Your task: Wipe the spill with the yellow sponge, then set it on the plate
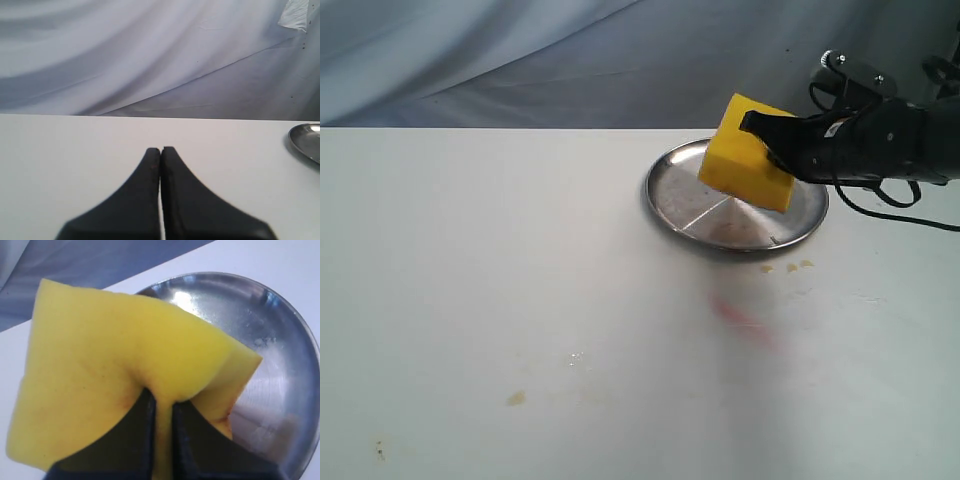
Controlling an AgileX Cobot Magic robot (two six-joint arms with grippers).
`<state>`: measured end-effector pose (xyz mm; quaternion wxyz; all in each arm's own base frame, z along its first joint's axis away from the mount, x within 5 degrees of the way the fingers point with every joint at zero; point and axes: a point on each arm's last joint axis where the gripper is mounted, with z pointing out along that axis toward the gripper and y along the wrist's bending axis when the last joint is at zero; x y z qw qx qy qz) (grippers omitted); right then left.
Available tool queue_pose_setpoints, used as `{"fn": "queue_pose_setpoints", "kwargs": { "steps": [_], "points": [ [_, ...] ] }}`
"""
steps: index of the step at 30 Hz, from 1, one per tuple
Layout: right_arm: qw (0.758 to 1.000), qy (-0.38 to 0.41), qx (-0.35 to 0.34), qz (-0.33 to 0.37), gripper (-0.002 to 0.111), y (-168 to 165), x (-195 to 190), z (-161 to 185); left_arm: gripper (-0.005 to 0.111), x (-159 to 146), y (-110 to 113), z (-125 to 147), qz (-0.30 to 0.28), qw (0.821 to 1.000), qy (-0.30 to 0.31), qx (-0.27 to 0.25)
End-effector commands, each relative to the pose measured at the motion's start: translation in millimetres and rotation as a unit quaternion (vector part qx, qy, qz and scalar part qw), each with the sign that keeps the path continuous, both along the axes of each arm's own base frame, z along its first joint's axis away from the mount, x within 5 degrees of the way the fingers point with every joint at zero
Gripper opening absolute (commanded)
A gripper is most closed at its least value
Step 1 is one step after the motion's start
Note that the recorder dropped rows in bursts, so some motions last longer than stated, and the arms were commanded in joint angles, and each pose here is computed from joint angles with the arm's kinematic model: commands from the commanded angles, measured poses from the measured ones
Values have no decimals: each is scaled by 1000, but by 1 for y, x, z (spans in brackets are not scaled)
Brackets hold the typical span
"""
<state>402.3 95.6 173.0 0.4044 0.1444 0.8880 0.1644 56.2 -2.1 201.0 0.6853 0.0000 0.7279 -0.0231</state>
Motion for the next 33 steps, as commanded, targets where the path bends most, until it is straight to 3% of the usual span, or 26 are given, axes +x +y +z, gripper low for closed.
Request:
{"fn": "queue_pose_setpoints", "kwargs": {
  "steps": [1,21,33],
  "points": [
    [1000,3,-12,6,0,-1,4,-9,1,0,0,-1,0,1000,-1,-1],
    [998,-5,-49,38,0,-1,4,-10,1,0,0,-1,0,1000,-1,-1],
    [997,10,-63,49,0,1,6,-28,1,0,0,-1,0,1000,-1,-1]
  ]
}}
